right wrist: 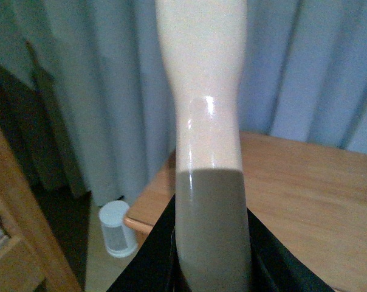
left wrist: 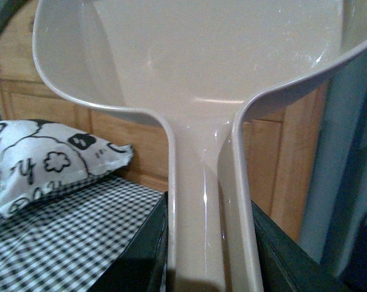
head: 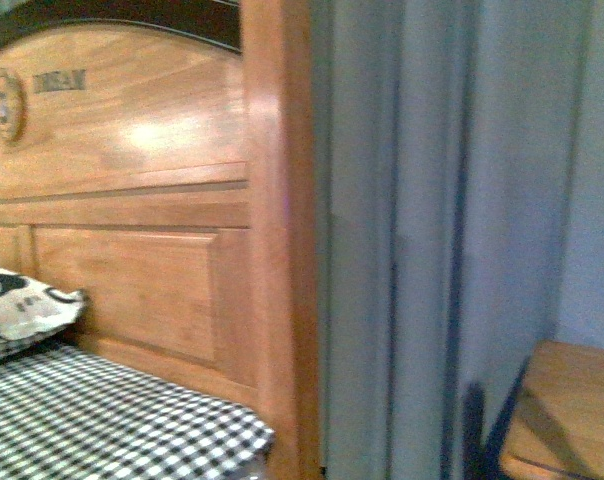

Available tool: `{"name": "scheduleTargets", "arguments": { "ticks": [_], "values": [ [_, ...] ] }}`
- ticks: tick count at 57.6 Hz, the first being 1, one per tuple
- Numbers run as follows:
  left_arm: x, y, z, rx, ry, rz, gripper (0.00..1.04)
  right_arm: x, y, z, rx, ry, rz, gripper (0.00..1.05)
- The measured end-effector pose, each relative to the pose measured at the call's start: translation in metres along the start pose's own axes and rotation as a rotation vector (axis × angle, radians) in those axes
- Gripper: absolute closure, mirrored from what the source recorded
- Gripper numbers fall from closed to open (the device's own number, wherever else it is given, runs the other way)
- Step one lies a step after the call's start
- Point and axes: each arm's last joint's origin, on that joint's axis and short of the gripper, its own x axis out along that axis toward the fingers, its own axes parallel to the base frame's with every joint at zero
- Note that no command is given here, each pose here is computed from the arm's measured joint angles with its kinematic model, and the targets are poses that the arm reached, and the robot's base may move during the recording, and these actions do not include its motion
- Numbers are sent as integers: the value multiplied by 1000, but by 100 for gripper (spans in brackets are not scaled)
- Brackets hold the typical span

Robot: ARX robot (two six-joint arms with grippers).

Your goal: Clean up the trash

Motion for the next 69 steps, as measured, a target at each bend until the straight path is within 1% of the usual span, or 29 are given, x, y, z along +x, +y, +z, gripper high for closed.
{"name": "scheduleTargets", "arguments": {
  "ticks": [47,52,59,61,62,65,69],
  "values": [
    [0,0,0,0,1,5,77,0,0,0,0,0,2,85],
    [-1,1,0,0,-3,25,77,1,2,-1,-5,8,18,85],
    [0,0,0,0,0,-8,77,0,0,0,-1,1,-4,85],
    [1,0,-1,0,60,-2,77,0,0,0,-1,0,-10,85],
    [3,1,0,-2,132,-3,77,0,0,0,-1,0,-10,85],
    [9,5,-2,0,266,10,77,0,0,0,-1,0,-7,85],
    [19,11,-11,27,348,3,77,0,0,0,-1,0,3,85]
  ]
}}
